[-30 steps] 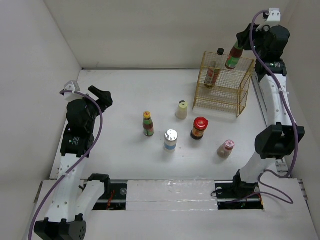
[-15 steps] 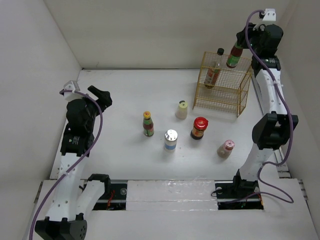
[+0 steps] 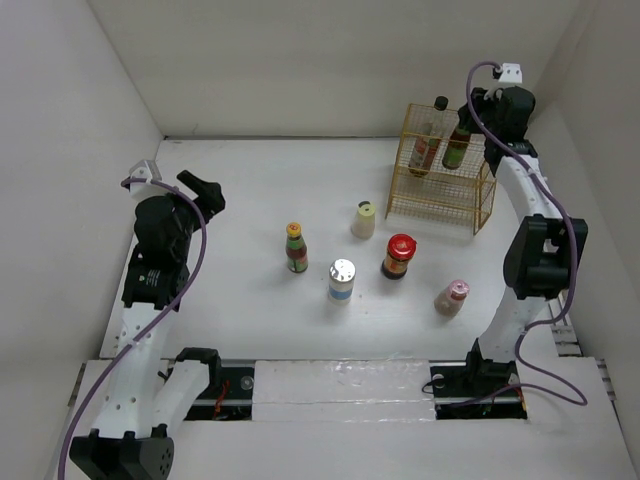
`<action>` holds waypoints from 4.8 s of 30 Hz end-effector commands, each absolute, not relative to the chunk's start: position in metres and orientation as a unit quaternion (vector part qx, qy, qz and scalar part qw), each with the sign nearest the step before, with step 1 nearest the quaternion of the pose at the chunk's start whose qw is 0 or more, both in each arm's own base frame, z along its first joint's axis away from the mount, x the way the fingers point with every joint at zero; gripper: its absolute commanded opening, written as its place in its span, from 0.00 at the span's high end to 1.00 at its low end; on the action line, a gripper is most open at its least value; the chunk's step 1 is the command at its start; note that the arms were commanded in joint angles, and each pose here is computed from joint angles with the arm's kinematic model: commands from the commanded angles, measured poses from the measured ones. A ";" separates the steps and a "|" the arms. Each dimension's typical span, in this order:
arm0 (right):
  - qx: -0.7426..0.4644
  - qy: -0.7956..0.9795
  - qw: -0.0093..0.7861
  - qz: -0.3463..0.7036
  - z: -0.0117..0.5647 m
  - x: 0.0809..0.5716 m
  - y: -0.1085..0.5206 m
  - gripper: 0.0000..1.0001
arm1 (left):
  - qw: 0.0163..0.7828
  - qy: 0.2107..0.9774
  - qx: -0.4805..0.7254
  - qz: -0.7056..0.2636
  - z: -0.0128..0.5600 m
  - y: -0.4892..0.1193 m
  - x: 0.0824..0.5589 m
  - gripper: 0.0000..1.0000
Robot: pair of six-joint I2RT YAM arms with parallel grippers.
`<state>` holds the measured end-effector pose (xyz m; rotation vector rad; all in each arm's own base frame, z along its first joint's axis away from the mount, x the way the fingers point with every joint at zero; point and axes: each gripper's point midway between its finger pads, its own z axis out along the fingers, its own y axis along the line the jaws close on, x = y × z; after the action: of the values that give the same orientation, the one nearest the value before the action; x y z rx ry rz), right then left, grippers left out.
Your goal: Organize the condiment bottles
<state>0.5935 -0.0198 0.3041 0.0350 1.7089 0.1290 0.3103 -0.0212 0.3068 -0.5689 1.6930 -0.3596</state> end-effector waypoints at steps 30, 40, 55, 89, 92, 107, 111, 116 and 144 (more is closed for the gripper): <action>-0.021 0.665 0.738 0.111 0.409 0.524 0.026 0.27 | 0.636 0.717 -0.228 -0.174 0.325 -0.026 0.313 0.24; -0.156 0.675 0.657 0.297 0.342 0.397 0.230 0.97 | 0.634 0.718 -0.221 -0.181 0.328 -0.030 0.311 0.24; -0.382 0.674 0.523 0.356 0.257 0.296 0.376 0.15 | 0.628 0.725 -0.210 -0.187 0.326 -0.034 0.310 0.24; -0.312 0.566 0.656 0.390 0.393 0.351 0.375 0.80 | 0.626 0.726 -0.182 -0.219 0.329 -0.048 0.304 0.24; -0.265 0.559 0.703 0.350 0.431 0.373 0.322 0.81 | 0.626 0.726 -0.182 -0.219 0.329 -0.048 0.304 0.24; -0.096 0.617 0.762 0.170 0.441 0.474 0.115 0.86 | 0.623 0.728 -0.176 -0.225 0.329 -0.052 0.306 0.24; -0.079 0.623 0.762 0.157 0.443 0.483 0.095 0.88 | 0.620 0.731 -0.177 -0.224 0.326 -0.052 0.308 0.24; -0.067 0.616 0.772 0.142 0.455 0.495 0.079 0.88 | 0.618 0.732 -0.174 -0.227 0.325 -0.054 0.310 0.24; -0.053 0.720 0.679 0.133 0.278 0.561 0.120 0.84 | 0.610 0.738 -0.173 -0.229 0.320 -0.055 0.314 0.24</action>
<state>0.5492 0.1093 0.2194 -0.1275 1.8258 0.2928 0.3118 -0.0538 0.3054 -0.4377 1.7511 -0.5156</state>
